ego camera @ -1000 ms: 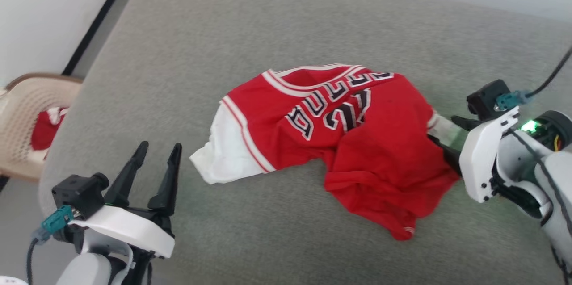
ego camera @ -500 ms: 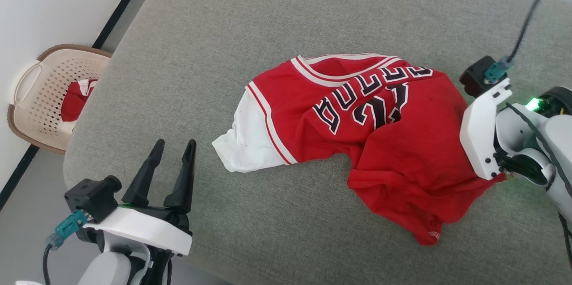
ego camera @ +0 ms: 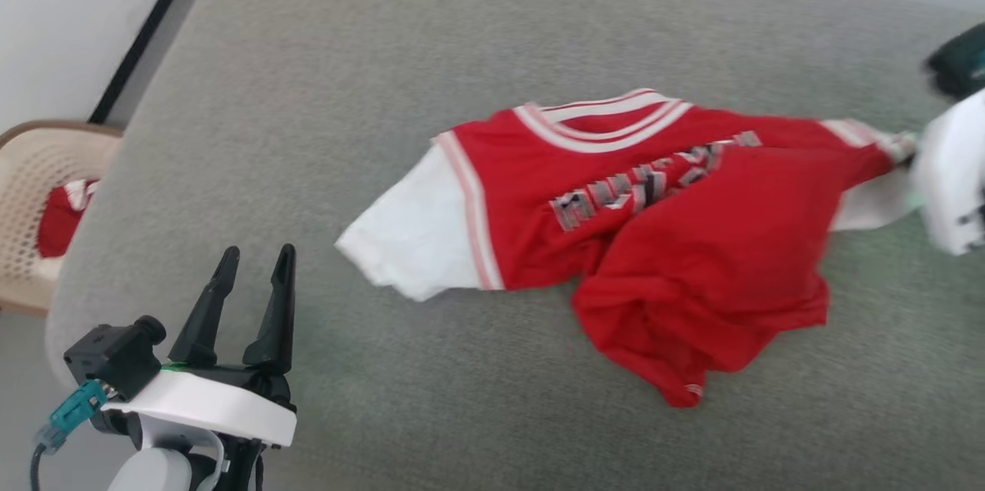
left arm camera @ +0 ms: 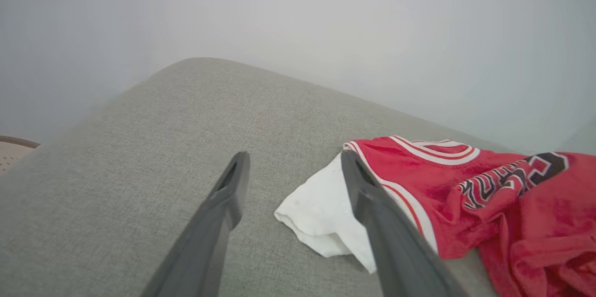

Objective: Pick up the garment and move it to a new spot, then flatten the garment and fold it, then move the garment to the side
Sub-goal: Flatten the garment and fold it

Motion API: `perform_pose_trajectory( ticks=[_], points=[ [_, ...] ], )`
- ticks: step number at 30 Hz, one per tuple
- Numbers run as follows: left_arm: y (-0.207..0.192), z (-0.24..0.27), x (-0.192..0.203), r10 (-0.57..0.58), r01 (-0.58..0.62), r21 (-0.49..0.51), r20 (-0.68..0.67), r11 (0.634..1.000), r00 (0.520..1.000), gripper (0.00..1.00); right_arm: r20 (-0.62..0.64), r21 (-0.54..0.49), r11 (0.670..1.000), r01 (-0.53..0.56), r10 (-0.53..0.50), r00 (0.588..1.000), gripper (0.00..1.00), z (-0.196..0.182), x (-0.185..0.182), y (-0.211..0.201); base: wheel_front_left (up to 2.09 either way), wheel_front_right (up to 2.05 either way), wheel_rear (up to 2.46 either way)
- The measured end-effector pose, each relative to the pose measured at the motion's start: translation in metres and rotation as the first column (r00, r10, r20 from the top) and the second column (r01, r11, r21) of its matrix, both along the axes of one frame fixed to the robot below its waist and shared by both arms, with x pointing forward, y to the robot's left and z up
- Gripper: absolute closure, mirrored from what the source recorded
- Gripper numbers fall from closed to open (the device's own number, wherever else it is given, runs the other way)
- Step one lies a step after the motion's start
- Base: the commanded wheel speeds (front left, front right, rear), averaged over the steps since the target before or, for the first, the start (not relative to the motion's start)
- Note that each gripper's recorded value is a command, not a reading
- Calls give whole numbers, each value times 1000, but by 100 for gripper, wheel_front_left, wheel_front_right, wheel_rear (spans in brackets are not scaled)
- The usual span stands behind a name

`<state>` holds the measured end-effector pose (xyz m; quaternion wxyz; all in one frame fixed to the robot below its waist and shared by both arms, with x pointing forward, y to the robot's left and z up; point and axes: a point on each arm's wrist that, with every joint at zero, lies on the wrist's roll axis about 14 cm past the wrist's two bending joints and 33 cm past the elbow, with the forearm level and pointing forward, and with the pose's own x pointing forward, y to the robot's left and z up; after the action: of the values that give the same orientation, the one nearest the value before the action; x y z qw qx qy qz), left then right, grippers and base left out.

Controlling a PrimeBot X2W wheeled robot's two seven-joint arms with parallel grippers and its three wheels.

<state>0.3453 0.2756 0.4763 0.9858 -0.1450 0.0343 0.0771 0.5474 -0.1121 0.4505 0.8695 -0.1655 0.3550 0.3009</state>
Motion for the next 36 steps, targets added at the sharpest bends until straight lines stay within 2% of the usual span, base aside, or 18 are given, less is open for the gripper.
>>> perform_pose_trajectory(
  ticks=[1, 7, 13, 14, 15, 16, 17, 18, 19, 23, 28, 36],
  points=[
    [0, 0, 0, 0, 0, 0, 0, 1000, 1000, 0, 0, 0, 1000, 0, 0, 1000, 100, 0, 0, 0, 0, 0, 0],
    [-9, 4, 7, -33, 33, -1, 13, 999, 999, 0, -23, -41, 984, 173, -175, 984, 100, 4, 0, -71, 0, 0, 0],
    [-11, 0, 7, -48, 48, 5, -9, 999, 999, 0, -120, -21, 971, 237, -237, 964, 100, -35, -20, -78, 0, 0, 0],
    [-11, -1, 8, -49, 50, 5, -13, 999, 999, 0, -133, -10, 970, 244, -243, 961, 75, -41, -22, -75, 0, 0, 0],
    [-12, -1, 8, -54, 54, 6, -17, 999, 998, 0, -137, -2, 968, 252, -250, 959, 75, -45, -24, -73, 0, 0, 0],
    [-12, -1, 9, -56, 57, 7, -17, 998, 998, 0, -142, 8, 966, 259, -255, 956, 52, -48, -25, -71, 0, 0, 0],
    [-13, 0, 11, -62, 62, 8, -17, 998, 998, 0, -148, 17, 964, 266, -261, 954, 52, -51, -26, -69, 0, 0, 0],
    [-14, 1, 12, -69, 70, 12, -18, 998, 997, 0, -147, 22, 963, 269, -263, 953, 13, -52, -26, -68, 0, 0, 0],
    [-14, 2, 14, -75, 75, 14, -18, 997, 997, 0, -144, 24, 962, 272, -266, 953, 0, -52, -27, -67, 0, 0, 0],
    [-18, 3, 19, -113, 114, 15, -37, 993, 993, 0, -117, 55, 959, 279, -272, 955, 0, -44, -28, -65, 0, 0, 0],
    [-28, 9, 35, -195, 196, 15, -73, 980, 978, 0, -13, 148, 954, 261, -262, 965, 0, -16, -29, -60, 0, 0, 0],
    [-50, 17, 72, -335, 341, 11, -159, 940, 929, 0, 155, 296, 922, 248, -303, 940, 0, 17, -46, -65, 0, 0, 0]
  ],
)
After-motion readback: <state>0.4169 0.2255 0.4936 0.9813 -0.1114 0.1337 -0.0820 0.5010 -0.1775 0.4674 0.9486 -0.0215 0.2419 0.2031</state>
